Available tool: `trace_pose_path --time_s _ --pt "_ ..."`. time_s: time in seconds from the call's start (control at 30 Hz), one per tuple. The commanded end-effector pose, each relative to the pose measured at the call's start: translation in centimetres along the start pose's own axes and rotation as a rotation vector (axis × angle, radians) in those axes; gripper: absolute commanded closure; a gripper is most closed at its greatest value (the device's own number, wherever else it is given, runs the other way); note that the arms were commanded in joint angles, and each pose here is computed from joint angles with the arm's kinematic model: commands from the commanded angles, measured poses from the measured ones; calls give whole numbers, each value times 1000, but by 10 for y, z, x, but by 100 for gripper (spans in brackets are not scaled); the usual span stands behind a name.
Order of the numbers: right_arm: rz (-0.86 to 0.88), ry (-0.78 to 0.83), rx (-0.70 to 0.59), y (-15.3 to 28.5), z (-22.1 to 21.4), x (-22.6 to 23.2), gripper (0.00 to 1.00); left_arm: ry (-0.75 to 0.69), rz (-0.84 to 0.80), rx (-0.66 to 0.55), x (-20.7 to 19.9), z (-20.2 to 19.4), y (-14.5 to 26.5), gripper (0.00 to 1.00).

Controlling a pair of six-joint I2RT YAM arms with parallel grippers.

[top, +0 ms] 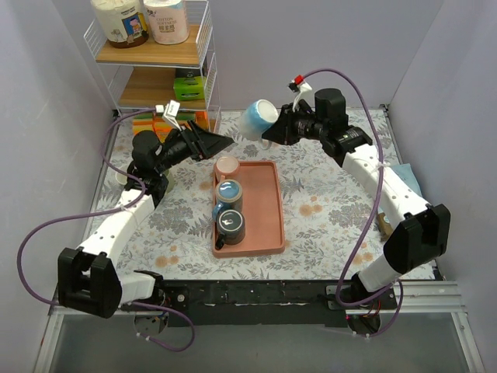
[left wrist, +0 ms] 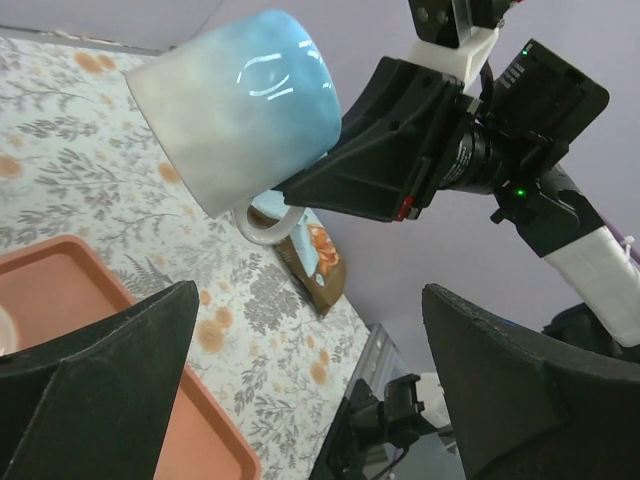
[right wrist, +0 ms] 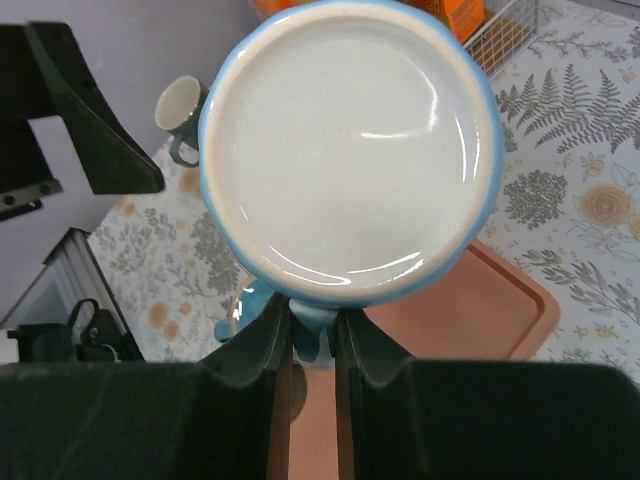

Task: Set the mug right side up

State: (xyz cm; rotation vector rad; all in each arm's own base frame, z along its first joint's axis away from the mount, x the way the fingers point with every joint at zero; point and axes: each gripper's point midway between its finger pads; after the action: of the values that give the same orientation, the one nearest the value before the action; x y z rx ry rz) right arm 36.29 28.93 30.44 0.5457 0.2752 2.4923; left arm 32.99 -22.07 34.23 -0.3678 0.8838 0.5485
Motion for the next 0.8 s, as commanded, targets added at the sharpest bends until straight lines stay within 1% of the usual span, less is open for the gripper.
trace_pose_path --time_s 0.0,0.03,0.07,0.1,0.13,0.3,0.37,0.43,0.47,0.5,0.57,0.6,0.7,0.77 --pt "106 21 -294 38 95 48 99 30 -161 -8 -31 0 -7 9" --pt "107 7 -296 40 95 50 99 39 -173 1 -31 -2 -8 10" --pt "118 16 -334 43 104 53 99 71 -186 8 -33 -3 -11 12" --pt "126 2 -348 47 107 57 99 62 -218 7 -40 -2 -12 14" --pt "129 -3 -357 50 110 59 99 80 -226 22 -38 -5 -17 14" --pt "153 -9 -419 62 127 70 99 137 -279 46 -45 -13 -32 16" --pt "162 -10 -430 64 131 73 99 163 -286 49 -43 -15 -40 16" --pt "168 -19 -438 67 132 76 99 184 -336 49 -53 -14 -44 16" --pt "174 -18 -447 68 134 77 99 204 -342 52 -50 -14 -50 17" --pt "177 -17 -453 70 135 79 99 185 -394 42 -61 -12 -50 18" --pt "179 -18 -456 70 134 79 99 245 -415 52 -59 -13 -55 20" --pt "177 -16 -457 71 134 79 99 239 -457 45 -66 -10 -55 21" --pt "174 -18 -454 71 133 78 99 286 -514 36 -71 -8 -57 24" --pt "176 -18 -455 70 133 78 99 314 -528 41 -72 -9 -60 25"
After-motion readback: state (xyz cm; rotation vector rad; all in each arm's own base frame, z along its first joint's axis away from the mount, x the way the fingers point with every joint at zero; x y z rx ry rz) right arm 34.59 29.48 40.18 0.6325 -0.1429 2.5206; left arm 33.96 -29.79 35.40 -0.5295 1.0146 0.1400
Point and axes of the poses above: each gripper's point midway between its finger pads, its own y axis back along the fingers, its own x axis along the line the jaws close on, z = x × y, and after that the axes turned 7 degrees about y, right-handed
